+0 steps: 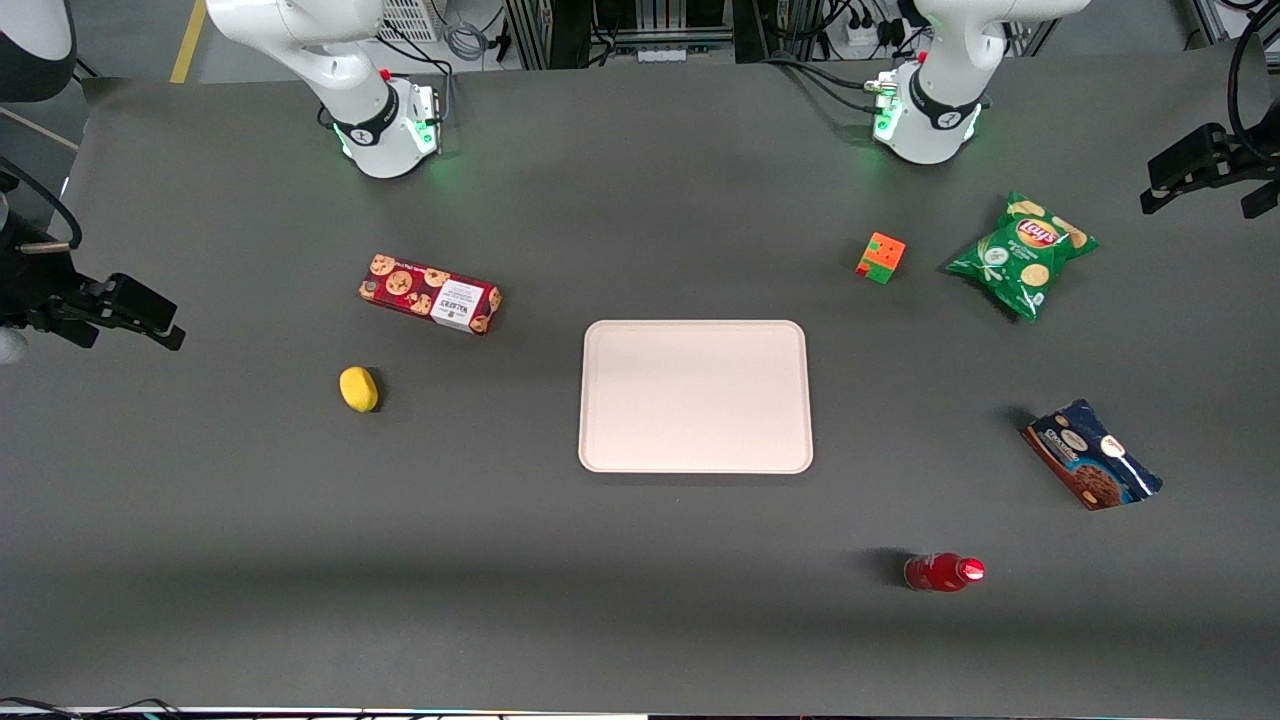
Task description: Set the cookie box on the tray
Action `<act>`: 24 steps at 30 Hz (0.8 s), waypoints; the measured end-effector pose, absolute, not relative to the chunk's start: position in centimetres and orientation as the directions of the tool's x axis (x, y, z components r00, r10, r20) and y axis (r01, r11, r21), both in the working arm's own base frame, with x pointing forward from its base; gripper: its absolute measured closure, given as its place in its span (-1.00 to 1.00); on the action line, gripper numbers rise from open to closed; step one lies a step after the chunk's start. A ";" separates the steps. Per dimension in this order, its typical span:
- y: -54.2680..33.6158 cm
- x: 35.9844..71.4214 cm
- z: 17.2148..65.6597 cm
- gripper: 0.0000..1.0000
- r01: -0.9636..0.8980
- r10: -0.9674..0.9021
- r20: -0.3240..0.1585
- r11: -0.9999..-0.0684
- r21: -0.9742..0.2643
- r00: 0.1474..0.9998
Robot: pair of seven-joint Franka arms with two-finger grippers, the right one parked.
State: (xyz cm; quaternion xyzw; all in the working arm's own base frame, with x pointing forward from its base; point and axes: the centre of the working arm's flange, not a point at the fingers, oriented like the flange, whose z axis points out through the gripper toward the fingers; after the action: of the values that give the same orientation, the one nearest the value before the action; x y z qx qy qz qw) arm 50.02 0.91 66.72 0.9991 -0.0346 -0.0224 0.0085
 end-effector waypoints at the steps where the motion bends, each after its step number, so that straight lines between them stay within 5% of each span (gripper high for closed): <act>1: 0.9 50.0 66.7 -1.00 -0.069 -0.069 -0.044 -0.997 0.018 0.997; 24: 2.0 50.0 66.6 -1.00 -0.050 -0.050 -0.047 -0.999 -0.001 0.998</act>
State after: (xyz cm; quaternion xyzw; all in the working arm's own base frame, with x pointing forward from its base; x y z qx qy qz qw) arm 50.05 2.02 66.65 0.9994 -0.0249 -0.0236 -0.0012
